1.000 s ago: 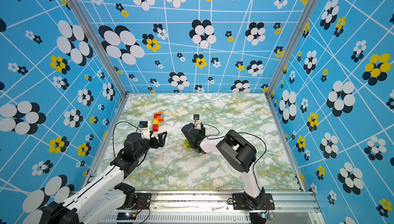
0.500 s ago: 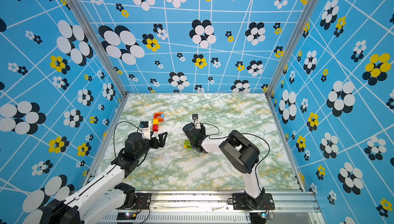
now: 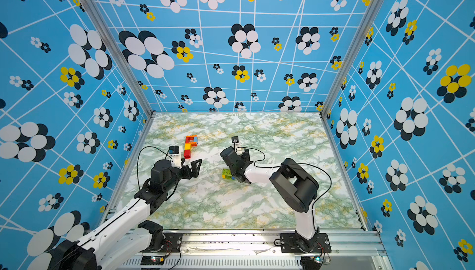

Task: Assemble the letter p with lego
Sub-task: Assemble the lego brick with the lego brick.

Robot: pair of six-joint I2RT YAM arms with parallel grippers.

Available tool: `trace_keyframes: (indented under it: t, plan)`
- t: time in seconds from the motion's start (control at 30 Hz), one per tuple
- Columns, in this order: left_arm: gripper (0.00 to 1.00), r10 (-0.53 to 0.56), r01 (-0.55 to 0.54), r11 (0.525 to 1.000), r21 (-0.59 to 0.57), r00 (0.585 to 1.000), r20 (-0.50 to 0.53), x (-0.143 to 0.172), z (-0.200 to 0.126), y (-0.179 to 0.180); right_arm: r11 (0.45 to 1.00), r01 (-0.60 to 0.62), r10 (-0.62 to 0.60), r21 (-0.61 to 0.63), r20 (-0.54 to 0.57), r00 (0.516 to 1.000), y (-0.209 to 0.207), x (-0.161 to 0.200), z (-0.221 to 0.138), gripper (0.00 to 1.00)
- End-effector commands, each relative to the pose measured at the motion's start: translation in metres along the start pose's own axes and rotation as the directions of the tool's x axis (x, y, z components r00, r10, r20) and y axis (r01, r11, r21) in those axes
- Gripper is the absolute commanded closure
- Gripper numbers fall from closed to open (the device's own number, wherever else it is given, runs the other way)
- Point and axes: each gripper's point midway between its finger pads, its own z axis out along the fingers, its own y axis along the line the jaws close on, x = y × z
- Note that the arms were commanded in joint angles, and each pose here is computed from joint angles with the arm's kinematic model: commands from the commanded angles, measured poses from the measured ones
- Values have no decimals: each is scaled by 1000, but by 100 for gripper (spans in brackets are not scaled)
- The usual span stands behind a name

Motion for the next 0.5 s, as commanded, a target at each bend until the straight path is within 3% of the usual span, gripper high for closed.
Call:
trace_keyframes:
  t: [0.0, 0.1, 0.2, 0.33, 0.47]
  plan:
    - [0, 0, 0, 1000, 9, 1000, 12, -6, 1, -2, 997, -14, 15, -77, 11, 1000, -3, -27, -16, 25]
    - [0, 0, 0, 1000, 12, 1000, 7, -6, 2, -3, 975, 26, -27, -219, -4, 1000, -2, -35, -27, 26]
    - [0, -2, 2, 1000, 16, 1000, -6, -4, 4, -3, 884, 165, -169, -437, 30, 985, 13, -36, -49, 29]
    - [0, -6, 6, 1000, 19, 1000, -23, -1, 9, -3, 670, 376, -413, -641, 99, 905, 25, -9, -86, 27]
    - [0, -5, 6, 1000, 16, 999, -32, 2, 11, -3, 484, 461, -552, -744, 150, 821, 29, 19, -112, 27]
